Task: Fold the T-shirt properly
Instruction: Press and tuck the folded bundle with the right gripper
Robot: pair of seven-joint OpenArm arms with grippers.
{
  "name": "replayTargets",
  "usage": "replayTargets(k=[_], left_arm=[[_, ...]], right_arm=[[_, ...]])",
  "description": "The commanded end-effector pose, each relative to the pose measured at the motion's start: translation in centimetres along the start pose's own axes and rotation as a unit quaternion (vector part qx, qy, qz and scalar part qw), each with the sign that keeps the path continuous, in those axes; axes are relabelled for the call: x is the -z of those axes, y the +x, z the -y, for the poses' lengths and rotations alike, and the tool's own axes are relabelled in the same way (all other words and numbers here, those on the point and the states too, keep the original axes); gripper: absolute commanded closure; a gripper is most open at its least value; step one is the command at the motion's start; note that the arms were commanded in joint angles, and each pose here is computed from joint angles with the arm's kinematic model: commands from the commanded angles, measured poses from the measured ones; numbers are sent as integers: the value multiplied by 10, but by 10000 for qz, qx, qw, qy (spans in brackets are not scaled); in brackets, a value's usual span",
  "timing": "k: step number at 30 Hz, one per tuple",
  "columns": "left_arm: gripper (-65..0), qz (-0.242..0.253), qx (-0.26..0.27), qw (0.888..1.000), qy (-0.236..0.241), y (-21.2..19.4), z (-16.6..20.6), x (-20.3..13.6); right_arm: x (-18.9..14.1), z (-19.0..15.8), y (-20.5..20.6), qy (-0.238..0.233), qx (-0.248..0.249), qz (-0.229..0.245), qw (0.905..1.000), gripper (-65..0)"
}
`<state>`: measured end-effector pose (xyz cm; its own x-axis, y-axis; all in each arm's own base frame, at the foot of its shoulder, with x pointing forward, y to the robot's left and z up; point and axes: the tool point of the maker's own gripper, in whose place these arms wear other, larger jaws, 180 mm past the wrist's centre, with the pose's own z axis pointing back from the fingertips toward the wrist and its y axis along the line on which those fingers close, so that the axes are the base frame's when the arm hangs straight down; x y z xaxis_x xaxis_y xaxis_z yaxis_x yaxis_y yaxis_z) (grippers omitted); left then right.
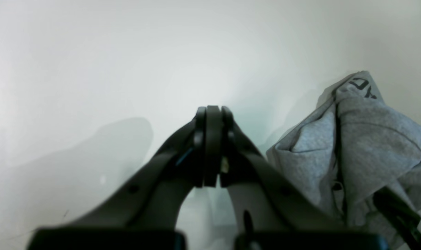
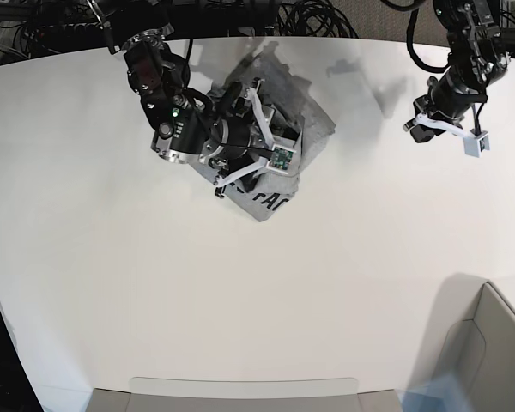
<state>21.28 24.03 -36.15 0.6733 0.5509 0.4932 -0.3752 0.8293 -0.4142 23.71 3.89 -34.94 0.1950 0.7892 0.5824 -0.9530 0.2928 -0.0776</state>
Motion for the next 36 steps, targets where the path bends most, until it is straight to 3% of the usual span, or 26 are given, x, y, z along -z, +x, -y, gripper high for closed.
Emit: replayTargets(k=[1,10,15,21,26,29,33,36], left_arm=[[0,111,46,9999,-74,7,5,-3],[0,103,36,9999,-84,6,5,-3],[0,103,36,9999,-84,6,5,-3],[0,103,36,9999,-84,6,5,-3],[0,-52,114,9997,-210,-3,16,2],[0,-135,160,9994,-276,-9,21,5],[0,-123,161,9994,-264,-8,20,4],[0,-131,157,9994,-283,-9,22,4]], right_arm=[[-4,-1,16,84,-88,328,9994,-294],[-11,-35,42,975,162,1140,9886,-294],[-1,-33,30,969,231,888,9911,-294],[-6,-51,38,1004,-139,852,9912,-294],[-20,-61,74,1168,-260,1484,9817,-294],[-5,-60,68,1358,-125,1314,9819,-294],[-9,-64,105,1629,-126,1808,9699,-294],[-8,-51,113,1596,-121,1849,9696,-294]])
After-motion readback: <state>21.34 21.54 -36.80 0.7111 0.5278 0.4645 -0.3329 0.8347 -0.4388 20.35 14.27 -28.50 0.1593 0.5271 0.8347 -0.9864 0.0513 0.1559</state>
